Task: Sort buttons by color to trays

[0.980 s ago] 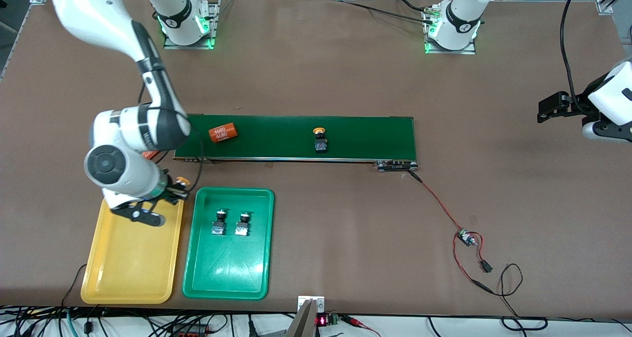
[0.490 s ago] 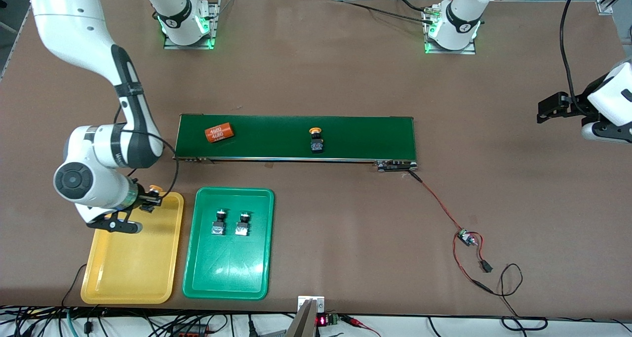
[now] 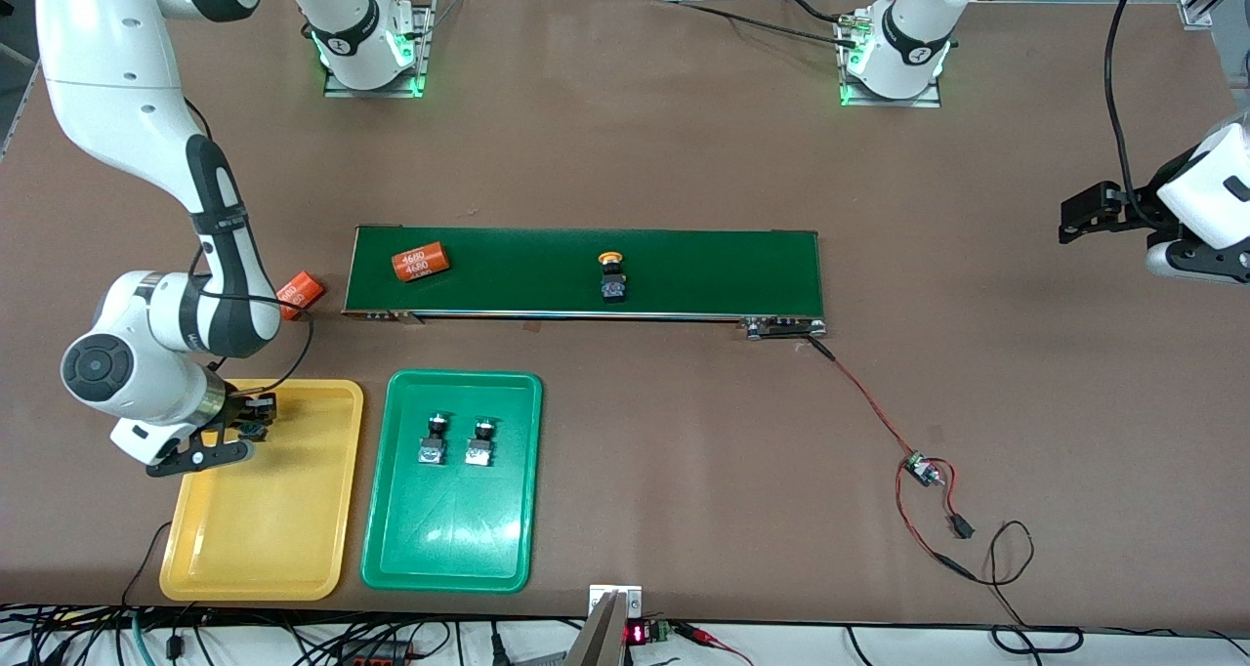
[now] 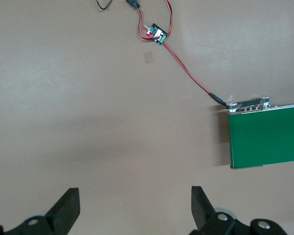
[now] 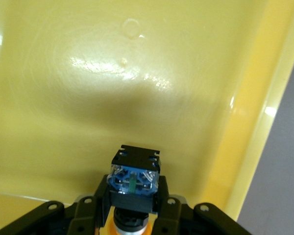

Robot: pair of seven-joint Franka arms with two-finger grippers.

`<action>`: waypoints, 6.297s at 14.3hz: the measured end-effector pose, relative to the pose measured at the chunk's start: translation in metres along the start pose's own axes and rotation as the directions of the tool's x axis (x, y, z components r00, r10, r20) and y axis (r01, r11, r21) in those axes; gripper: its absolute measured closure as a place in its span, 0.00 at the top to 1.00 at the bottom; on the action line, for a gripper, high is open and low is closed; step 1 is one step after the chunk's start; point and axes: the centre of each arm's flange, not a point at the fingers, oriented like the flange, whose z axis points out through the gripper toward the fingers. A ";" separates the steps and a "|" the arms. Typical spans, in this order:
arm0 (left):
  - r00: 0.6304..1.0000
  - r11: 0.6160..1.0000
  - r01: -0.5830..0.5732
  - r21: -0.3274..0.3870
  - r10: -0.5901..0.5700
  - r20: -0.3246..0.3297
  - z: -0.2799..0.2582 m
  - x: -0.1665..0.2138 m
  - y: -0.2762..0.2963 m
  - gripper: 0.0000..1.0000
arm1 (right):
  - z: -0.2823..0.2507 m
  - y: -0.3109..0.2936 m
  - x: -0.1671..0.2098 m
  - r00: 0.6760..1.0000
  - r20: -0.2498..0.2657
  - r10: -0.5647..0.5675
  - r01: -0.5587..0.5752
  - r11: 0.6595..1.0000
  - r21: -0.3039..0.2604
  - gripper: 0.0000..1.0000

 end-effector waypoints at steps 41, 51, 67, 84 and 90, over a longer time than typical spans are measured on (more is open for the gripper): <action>1.000 1.000 0.004 -0.002 -0.004 0.012 0.001 -0.001 -0.002 1.00 | -0.122 -0.484 -0.056 0.927 0.188 0.323 -0.344 0.935 0.088 1.00; 1.000 1.000 0.007 -0.003 -0.007 0.022 0.002 -0.003 -0.003 1.00 | -0.118 -0.478 -0.054 0.921 0.185 0.341 -0.361 0.929 0.084 0.42; 1.000 1.000 0.008 -0.003 -0.008 0.023 0.002 -0.003 -0.004 1.00 | -0.132 -0.105 0.025 0.909 0.006 0.416 -0.412 0.898 0.158 0.42; 1.000 1.000 -0.002 -0.002 0.002 0.017 -0.001 -0.002 0.002 1.00 | -0.094 -0.053 0.028 0.970 -0.031 0.243 -0.236 0.962 0.137 1.00; 1.000 1.000 -0.002 -0.002 0.002 0.016 -0.001 -0.002 0.002 1.00 | -0.268 -0.013 -0.031 0.960 0.039 0.278 -0.281 0.948 0.152 1.00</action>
